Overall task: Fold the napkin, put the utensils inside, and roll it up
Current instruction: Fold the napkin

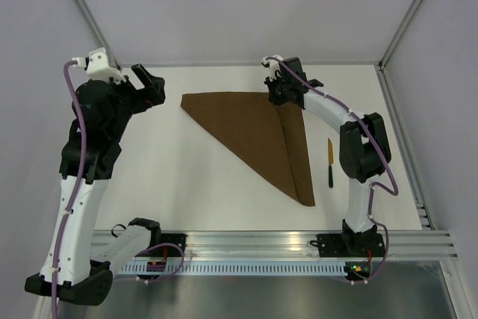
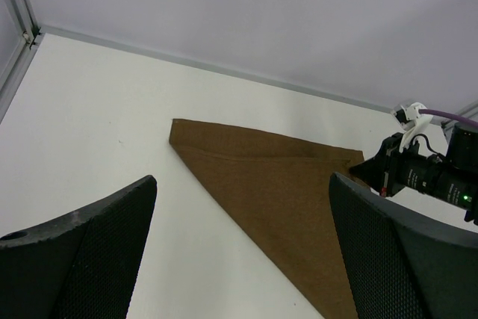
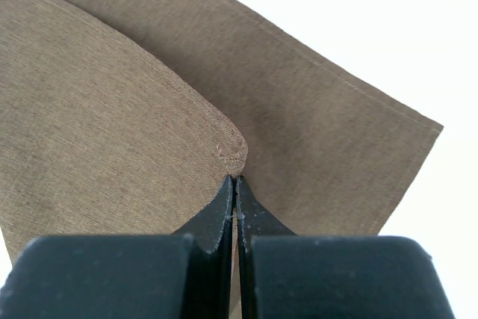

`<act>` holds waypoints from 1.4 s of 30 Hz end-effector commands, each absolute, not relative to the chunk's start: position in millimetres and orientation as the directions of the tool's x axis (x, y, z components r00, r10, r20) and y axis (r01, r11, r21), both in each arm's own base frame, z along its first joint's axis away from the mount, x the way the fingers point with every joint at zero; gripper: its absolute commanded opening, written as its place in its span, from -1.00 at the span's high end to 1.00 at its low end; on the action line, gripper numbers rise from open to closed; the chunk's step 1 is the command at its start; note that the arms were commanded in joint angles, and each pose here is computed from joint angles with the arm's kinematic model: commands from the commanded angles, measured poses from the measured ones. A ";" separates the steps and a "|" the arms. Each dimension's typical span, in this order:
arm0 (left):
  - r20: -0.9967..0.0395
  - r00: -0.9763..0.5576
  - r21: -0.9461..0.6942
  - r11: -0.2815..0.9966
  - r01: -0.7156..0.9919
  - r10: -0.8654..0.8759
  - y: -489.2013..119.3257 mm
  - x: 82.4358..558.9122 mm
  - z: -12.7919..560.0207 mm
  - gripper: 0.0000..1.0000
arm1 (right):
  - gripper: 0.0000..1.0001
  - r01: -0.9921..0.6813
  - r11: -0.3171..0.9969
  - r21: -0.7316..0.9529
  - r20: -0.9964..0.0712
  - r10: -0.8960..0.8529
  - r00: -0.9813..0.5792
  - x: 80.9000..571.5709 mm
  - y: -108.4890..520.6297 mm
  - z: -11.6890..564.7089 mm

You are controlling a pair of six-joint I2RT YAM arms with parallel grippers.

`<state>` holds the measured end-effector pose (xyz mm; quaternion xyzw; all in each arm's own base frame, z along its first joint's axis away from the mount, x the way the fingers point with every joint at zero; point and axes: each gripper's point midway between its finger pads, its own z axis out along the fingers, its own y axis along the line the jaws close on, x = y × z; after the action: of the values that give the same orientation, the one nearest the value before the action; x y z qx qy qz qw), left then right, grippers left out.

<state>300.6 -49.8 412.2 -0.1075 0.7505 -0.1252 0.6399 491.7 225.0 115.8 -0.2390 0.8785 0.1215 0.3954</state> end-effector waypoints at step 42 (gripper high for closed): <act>-0.928 -0.174 -0.338 0.941 0.028 -0.328 -60.3 321.3 408.0 -0.99 | 0.99 -0.299 0.952 0.066 -0.801 -0.128 -0.585 574.0 129.4 116.2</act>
<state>318.0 -56.6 399.9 -0.1020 0.7637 -0.1270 0.6247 558.6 129.0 99.5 -0.1295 0.8978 0.0894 0.4114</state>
